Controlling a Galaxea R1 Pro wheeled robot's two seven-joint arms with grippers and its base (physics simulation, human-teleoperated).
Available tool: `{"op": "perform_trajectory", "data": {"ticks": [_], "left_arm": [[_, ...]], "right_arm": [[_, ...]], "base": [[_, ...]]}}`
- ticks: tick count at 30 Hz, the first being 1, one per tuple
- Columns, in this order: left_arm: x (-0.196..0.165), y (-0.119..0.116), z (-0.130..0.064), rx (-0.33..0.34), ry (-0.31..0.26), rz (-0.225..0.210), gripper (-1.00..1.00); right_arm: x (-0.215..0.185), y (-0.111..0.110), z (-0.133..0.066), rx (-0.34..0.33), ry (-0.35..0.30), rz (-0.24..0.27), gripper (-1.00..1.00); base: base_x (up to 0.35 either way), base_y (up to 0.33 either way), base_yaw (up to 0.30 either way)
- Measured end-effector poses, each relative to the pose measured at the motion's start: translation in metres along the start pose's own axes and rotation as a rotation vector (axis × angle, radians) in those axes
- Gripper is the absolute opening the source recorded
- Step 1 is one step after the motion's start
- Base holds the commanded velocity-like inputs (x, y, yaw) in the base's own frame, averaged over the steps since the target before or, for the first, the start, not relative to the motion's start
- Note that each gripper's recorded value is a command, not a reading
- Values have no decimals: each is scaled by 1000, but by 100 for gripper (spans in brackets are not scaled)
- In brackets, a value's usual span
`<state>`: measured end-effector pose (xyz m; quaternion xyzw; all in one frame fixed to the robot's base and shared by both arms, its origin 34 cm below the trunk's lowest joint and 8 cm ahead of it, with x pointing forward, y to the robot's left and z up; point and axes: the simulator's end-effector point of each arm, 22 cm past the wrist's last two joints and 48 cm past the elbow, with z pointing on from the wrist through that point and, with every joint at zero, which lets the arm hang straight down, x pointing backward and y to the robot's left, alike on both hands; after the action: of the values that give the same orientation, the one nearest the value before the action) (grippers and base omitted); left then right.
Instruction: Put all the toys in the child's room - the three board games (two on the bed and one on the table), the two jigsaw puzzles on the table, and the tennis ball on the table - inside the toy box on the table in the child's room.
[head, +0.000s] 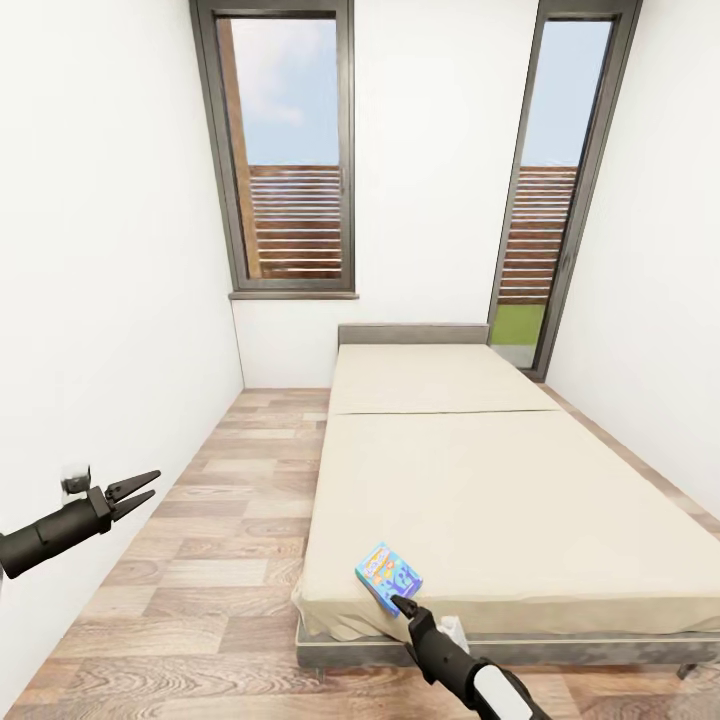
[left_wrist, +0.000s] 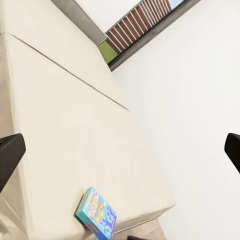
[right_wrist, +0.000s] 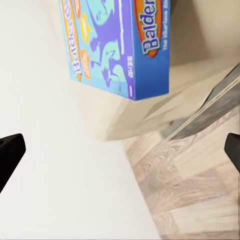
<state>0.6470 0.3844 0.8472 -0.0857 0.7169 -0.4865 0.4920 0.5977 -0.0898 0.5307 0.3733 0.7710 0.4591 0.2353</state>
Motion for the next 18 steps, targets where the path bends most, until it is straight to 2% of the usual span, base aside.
{"op": "perform_trajectory", "data": {"ticks": [6,18], "left_arm": [[0,0,0,0,0,1,100],[0,0,0,0,-1,2,100]], "right_arm": [[2,1,0,1,9,-20,100],[2,1,0,2,10,-22,100]], "base": [[75,43,0],[44,25,0]]}}
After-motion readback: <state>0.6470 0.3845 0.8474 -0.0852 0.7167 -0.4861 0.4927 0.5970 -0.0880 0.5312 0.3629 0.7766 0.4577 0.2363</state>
